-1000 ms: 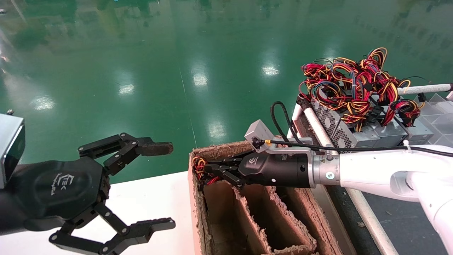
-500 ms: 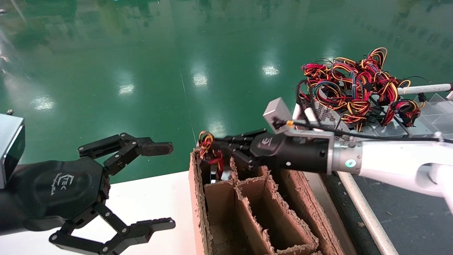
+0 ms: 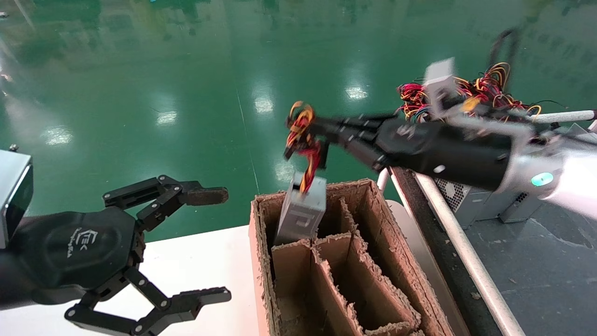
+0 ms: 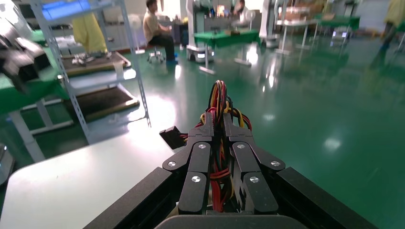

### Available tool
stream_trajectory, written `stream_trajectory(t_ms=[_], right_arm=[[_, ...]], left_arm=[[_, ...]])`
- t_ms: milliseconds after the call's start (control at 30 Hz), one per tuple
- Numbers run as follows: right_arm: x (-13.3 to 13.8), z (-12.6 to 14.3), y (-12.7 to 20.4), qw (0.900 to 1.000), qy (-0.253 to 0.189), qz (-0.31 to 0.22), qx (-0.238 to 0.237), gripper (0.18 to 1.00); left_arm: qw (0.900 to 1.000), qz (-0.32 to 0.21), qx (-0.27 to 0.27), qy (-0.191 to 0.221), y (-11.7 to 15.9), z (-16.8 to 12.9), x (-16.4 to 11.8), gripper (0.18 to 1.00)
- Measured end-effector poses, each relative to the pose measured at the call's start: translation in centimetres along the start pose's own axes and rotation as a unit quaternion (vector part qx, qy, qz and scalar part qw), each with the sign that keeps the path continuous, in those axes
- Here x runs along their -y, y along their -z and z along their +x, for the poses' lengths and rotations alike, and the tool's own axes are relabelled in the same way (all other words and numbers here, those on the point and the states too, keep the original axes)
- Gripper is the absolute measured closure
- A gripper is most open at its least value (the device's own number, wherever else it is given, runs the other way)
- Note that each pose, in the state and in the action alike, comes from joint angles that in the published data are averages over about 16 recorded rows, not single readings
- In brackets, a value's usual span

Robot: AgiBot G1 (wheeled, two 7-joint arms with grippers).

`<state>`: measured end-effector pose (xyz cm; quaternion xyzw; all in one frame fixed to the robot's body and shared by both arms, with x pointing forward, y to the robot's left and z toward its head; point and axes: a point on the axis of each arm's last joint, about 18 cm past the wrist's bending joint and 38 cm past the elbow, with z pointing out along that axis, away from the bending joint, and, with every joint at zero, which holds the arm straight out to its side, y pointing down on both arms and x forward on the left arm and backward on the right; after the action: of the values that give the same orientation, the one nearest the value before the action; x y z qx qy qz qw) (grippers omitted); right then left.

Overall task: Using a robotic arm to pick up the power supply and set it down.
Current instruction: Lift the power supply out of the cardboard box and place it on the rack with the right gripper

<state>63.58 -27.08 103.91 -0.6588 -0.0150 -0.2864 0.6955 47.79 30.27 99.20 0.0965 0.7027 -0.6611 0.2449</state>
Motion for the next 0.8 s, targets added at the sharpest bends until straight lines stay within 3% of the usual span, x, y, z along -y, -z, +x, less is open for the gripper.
stream_trajectory(t_ms=[400,800], right_arm=[[6.1,0.2,9.2,0.997,0.042,0.04,-0.055,0.955],[7.1,-0.7,19.7,0.986,0.044,0.021,-0.158,0.955]], left_arm=[[1.0,0.0,0.0,0.0,0.0,0.0,0.0,0.184],[1.0,0.0,0.0,0.0,0.0,0.0,0.0,0.184]])
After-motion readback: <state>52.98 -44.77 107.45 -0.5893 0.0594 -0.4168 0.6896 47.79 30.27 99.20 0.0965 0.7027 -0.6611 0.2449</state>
